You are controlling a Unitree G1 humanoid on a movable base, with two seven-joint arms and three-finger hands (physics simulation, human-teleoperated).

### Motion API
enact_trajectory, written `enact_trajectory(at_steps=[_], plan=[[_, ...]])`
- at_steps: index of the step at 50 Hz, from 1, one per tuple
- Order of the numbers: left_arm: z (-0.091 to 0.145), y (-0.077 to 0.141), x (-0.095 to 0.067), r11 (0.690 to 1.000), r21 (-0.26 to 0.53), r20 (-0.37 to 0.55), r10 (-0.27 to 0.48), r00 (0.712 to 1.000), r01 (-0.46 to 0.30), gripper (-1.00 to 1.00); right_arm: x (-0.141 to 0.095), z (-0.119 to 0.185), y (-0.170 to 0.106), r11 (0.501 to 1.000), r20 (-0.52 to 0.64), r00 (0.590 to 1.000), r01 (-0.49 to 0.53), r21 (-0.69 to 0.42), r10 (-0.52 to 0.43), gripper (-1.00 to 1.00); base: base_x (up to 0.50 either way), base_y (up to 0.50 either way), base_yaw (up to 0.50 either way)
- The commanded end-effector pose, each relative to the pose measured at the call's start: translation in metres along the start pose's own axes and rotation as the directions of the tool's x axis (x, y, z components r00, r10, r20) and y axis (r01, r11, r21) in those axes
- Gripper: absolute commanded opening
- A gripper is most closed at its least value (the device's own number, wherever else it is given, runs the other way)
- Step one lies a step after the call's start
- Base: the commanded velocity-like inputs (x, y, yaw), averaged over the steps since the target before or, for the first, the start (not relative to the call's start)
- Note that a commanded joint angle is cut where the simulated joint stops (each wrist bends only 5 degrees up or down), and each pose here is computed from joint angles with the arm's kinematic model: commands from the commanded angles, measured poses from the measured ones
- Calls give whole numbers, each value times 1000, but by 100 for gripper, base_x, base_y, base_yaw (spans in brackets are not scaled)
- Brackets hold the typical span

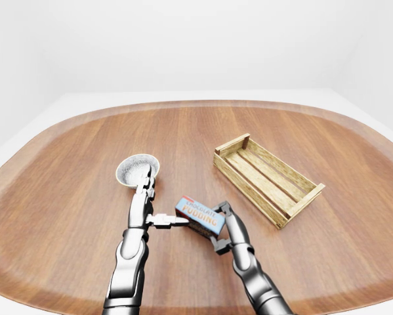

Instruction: Pick up the chocolate pudding and put it in the tray.

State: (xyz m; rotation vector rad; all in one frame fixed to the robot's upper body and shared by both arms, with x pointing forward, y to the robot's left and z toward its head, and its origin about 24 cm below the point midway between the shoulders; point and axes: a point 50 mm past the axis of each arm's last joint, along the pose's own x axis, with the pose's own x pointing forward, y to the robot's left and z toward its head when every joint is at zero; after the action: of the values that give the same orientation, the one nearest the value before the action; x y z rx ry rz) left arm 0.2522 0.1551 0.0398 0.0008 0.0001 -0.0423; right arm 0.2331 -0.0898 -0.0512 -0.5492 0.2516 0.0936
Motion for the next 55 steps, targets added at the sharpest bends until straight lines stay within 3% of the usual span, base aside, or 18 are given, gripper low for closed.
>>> enact_trajectory(at_steps=[1,17,40,46,55], plan=[[1,0,0,1000,1,1,-1,1000,1,100,-3,33,-18,996,142,989,24,86,-36,-100,0,0,0],[1,0,0,1000,1,1,0,1000,0,100,-1,51,-24,995,214,975,34,95,-54,-100,0,0,0],[1,1,2,1000,-5,-1,2,1000,-2,100,42,88,-42,993,276,955,92,74,-109,-100,0,0,0],[0,1,1,1000,-5,-1,1,1000,-1,100,45,119,-53,991,376,919,90,99,-121,-100,0,0,0],[0,1,1,1000,-5,-1,-2,1000,2,100,58,134,-56,991,393,910,105,87,-131,-100,0,0,0]])
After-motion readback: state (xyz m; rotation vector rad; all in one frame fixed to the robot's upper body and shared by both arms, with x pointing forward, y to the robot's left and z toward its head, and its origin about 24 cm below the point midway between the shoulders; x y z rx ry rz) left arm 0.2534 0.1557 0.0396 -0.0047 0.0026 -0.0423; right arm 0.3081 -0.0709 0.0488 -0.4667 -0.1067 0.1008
